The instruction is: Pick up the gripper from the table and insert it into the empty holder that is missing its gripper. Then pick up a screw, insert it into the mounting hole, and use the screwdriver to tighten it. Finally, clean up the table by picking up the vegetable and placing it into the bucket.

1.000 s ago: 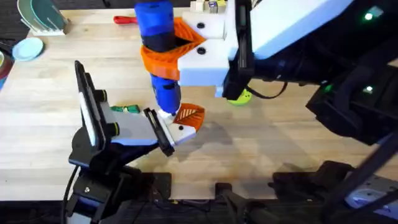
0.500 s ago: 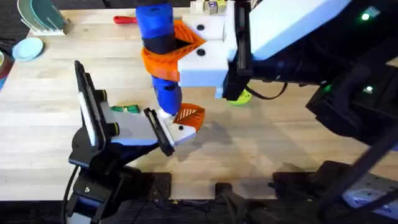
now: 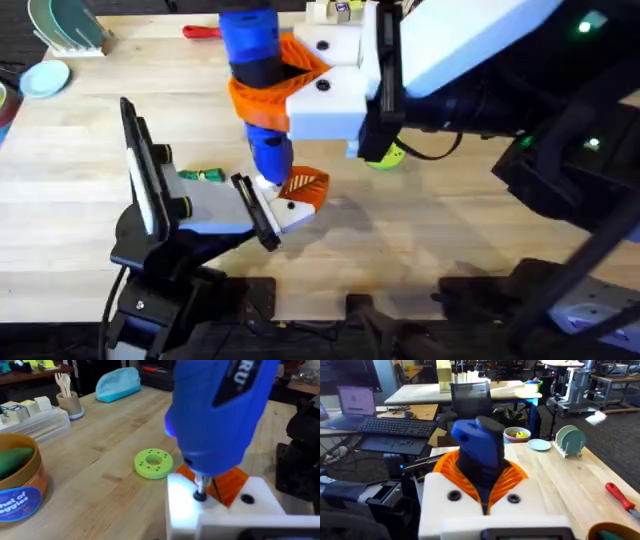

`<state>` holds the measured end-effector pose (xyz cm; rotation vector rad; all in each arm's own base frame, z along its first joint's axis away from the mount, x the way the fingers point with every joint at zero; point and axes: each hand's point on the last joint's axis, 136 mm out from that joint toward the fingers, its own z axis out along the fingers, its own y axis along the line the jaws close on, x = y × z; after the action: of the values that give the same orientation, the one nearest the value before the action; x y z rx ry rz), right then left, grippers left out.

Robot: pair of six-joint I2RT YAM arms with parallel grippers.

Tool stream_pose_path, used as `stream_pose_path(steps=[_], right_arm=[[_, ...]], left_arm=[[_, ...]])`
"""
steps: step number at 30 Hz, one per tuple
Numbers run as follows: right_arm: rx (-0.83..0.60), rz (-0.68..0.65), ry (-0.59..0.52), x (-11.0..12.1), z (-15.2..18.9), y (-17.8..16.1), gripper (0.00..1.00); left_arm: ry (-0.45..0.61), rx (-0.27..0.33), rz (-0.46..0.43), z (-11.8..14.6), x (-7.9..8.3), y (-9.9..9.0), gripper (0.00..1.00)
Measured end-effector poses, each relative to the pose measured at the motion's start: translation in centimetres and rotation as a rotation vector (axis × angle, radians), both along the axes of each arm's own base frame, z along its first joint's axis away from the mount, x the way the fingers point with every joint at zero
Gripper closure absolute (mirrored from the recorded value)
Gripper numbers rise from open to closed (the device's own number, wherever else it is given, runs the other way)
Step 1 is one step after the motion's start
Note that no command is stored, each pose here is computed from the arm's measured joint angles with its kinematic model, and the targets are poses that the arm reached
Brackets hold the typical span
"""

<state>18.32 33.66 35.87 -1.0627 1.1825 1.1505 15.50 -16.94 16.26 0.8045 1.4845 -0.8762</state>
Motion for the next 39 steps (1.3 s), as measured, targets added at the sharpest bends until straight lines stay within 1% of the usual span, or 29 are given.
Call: stream_pose_path(steps=[31, 35, 39], right_arm=[[-0.008, -0.006, 0.008, 0.5, -0.5, 0.2, 0.983], [0.01, -0.005, -0.012, 0.5, -0.1, -0.2, 0.983], [0.034, -0.017, -0.04, 0.4, 0.8, -1.5, 0.983]], left_arm=[[0.003, -0.002, 0.001, 0.0, 0.0, 0.0, 0.993], [-0.001, -0.002, 0.005, 0.1, 0.1, 0.0, 0.993], [-0.015, -0.003, 0.005, 0.3, 0.1, 0.0, 0.993]])
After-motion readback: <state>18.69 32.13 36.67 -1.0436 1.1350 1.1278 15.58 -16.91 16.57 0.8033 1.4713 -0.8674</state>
